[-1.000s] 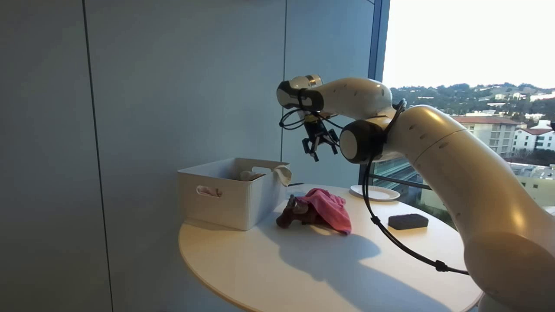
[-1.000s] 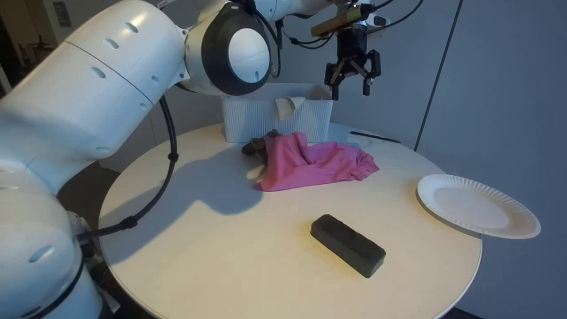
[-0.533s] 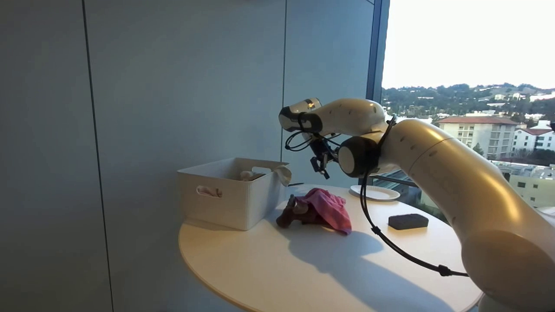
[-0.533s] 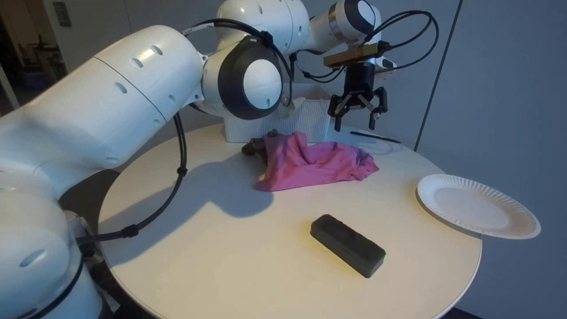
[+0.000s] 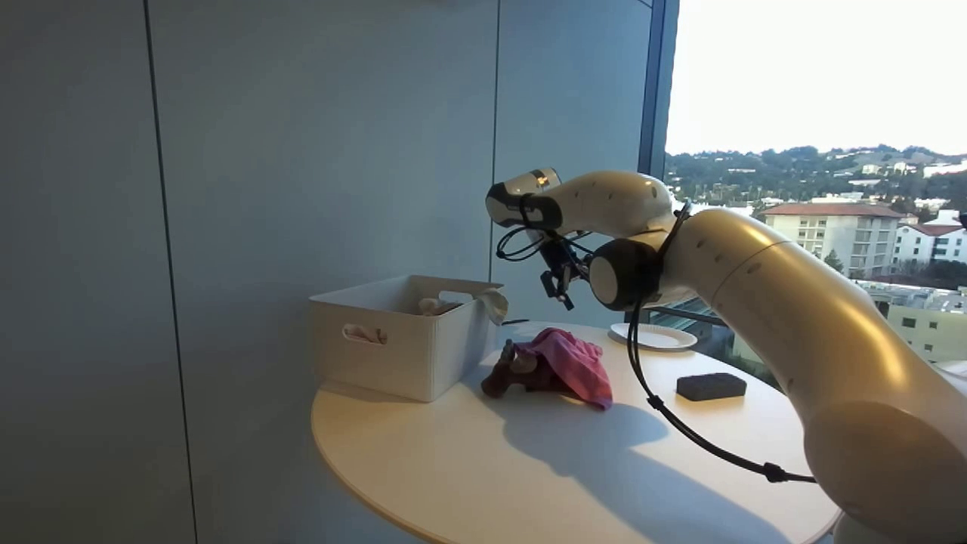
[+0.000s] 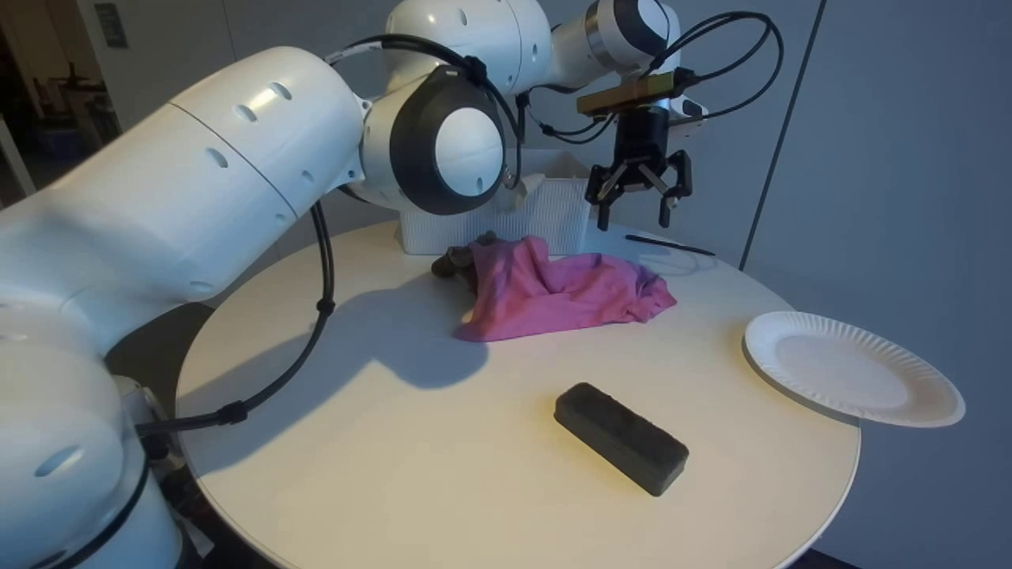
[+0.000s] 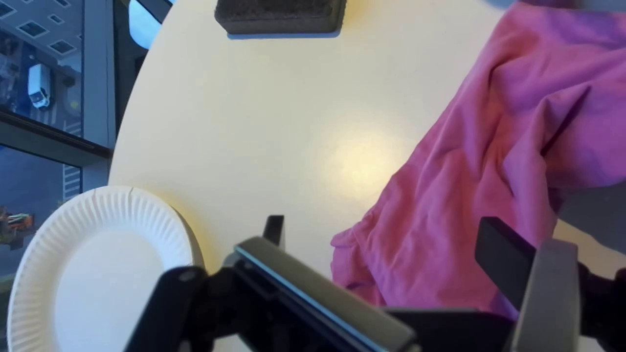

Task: Put two objects on the table, then separate them

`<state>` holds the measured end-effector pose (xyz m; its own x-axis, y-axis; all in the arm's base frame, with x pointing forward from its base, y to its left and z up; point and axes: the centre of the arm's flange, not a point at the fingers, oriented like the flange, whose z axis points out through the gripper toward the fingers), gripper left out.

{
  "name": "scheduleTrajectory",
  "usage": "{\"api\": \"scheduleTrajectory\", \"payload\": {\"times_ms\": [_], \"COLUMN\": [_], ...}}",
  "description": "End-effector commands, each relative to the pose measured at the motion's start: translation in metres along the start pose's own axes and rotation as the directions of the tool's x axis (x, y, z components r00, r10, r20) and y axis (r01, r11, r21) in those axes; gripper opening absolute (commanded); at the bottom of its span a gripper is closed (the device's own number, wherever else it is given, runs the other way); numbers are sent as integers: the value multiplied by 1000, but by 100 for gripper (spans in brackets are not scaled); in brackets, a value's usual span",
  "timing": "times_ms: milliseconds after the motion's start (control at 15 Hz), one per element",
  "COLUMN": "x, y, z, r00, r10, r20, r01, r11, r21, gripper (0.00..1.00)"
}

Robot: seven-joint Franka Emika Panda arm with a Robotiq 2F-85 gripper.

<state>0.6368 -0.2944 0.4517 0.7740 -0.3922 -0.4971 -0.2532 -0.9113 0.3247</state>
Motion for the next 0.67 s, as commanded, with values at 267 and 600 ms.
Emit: {"api": "scheduleTrajectory", "payload": {"times_ms": [267, 600], "x": [0, -2], "y": [0, -34], "z": [0, 33], "r00": [1000, 995], "r10": [0, -47], "r20": [0, -92], "r01": [0, 44], "r11": [1000, 999], "r21": [0, -26], "gripper": [100, 100]}}
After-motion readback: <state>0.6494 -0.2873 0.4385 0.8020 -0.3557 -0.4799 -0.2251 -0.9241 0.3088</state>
